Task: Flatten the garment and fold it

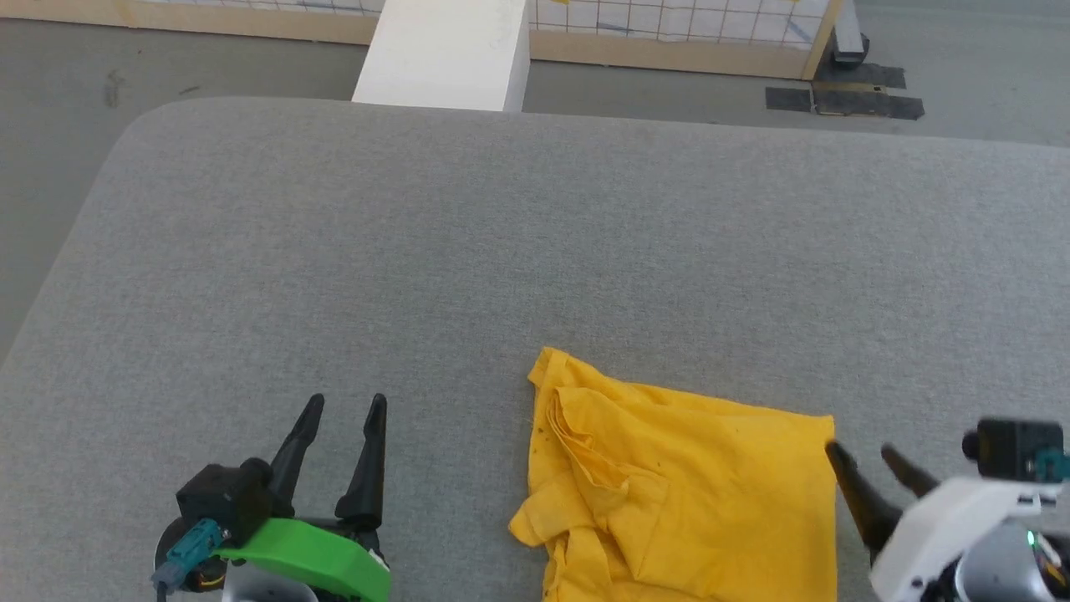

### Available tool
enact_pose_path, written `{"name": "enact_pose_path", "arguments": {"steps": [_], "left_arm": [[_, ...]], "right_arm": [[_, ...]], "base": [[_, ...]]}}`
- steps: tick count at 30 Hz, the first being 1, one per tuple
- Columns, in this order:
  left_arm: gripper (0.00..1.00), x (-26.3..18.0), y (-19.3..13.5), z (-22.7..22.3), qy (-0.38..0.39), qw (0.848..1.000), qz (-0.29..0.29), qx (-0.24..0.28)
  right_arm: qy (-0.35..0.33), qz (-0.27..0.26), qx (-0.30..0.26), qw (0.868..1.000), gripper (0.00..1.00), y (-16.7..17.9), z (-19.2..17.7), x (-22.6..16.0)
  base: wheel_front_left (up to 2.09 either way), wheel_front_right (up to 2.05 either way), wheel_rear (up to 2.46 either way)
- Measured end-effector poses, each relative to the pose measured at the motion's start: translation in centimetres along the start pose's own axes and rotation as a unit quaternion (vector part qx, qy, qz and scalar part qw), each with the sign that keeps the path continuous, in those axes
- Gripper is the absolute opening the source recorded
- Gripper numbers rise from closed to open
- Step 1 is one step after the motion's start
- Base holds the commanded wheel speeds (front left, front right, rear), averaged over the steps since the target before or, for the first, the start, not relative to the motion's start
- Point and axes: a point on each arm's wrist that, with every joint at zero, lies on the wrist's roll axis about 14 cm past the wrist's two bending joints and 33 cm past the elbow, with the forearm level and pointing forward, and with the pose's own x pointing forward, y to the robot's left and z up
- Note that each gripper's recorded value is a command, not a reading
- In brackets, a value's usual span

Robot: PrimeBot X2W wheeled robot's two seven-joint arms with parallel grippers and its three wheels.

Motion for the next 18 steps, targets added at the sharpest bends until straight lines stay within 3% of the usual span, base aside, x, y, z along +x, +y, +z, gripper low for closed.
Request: {"name": "enact_pose_path", "arguments": {"steps": [9,13,14,15,17,18], "left_arm": [[1.00,0.0,0.1,-0.3,0.017,1.000,-0.006,0.009],[1.00,-0.4,0.5,-0.1,0.018,1.000,-0.001,0.015],[1.00,-0.5,0.7,0.0,0.016,1.000,0.000,0.018],[1.00,-0.6,0.8,0.2,0.015,1.000,0.001,0.021],[1.00,-0.7,0.8,0.5,0.010,1.000,0.000,0.022],[1.00,-0.7,0.7,0.7,0.007,1.000,-0.001,0.023]], "right_arm": [[0.095,-0.016,0.046,0.994,1.00,-1.4,-6.8,-0.1],[0.110,-0.009,0.067,0.992,1.00,-1.2,-7.9,0.7],[0.112,-0.004,0.068,0.991,0.96,-0.9,-8.0,1.0],[0.113,0.001,0.070,0.991,0.51,-0.6,-8.0,1.3],[0.110,0.009,0.075,0.991,0.10,-0.2,-7.9,1.7],[0.108,0.012,0.074,0.991,0.00,0.0,-7.8,1.9]], "base": [[0.00,0.00,0.00],[0.00,0.00,0.00],[0.00,0.00,0.00],[0.00,0.00,0.00],[0.00,0.00,0.00],[0.00,0.00,0.00]]}}
